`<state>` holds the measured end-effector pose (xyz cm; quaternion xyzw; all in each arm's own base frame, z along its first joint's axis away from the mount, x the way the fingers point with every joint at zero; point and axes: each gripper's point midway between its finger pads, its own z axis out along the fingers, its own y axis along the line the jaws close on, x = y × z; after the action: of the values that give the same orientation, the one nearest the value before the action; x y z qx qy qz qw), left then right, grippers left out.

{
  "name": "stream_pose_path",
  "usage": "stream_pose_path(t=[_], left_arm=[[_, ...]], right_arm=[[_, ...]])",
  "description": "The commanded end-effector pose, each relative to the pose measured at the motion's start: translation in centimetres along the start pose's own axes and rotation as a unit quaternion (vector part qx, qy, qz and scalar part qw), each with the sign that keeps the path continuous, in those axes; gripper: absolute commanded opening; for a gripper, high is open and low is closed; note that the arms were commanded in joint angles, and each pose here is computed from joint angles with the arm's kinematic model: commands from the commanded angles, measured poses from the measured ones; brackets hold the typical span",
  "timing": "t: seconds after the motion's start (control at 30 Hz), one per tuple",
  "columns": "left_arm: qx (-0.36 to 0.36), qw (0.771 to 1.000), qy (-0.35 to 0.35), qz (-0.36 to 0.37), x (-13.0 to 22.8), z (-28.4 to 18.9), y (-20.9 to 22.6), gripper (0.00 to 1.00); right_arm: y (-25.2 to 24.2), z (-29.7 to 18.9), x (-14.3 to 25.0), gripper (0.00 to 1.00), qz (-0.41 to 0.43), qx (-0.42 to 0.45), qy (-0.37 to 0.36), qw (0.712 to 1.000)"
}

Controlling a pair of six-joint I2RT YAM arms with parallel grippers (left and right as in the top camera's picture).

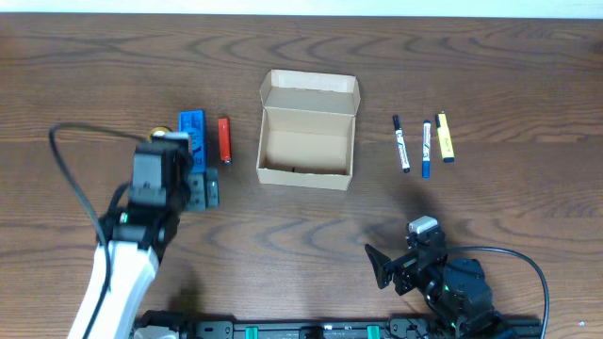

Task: Pack container
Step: 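Reach the left gripper down and grasp the blue whiteboard duster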

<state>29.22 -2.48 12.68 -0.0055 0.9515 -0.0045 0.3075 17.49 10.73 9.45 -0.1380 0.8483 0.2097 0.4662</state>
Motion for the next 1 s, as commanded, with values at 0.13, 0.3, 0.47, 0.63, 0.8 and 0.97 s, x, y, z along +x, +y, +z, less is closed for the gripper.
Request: stream_pose_path(t=[0.13, 0.3, 0.47, 0.63, 0.8, 0.97], left_arm=[[0.075, 0.997, -0.009, 0.006, -4.4, 2.3, -3.1, 0.95], [0.025, 0.999, -0.043, 0.003, -6.4, 4.3, -1.5, 0.95], [-0.014, 0.999, -0.042, -0.015, -6.8, 6.1, 0.9, 0.95], [-0.027, 0.999, -0.023, -0.039, -6.1, 8.5, 3.1, 0.95], [-0.015, 0.999, -0.012, -0.031, -5.6, 10.8, 3.3, 0.95], [-0.009, 1.000, 0.000, -0.029, -4.9, 12.6, 3.2, 0.95]], right_arm=[[0.1, 0.0, 0.0, 0.99, -0.009, -0.002, -0.001, 1.000], [0.1, 0.0, 0.0, 0.99, -0.009, -0.002, -0.001, 1.000], [0.1, 0.0, 0.0, 0.99, -0.010, -0.002, -0.001, 1.000], [0.1, 0.0, 0.0, 0.99, -0.009, -0.002, -0.001, 1.000], [0.1, 0.0, 0.0, 0.99, -0.009, -0.002, -0.001, 1.000], [0.1, 0.0, 0.0, 0.99, -0.009, -0.002, -0.001, 1.000]])
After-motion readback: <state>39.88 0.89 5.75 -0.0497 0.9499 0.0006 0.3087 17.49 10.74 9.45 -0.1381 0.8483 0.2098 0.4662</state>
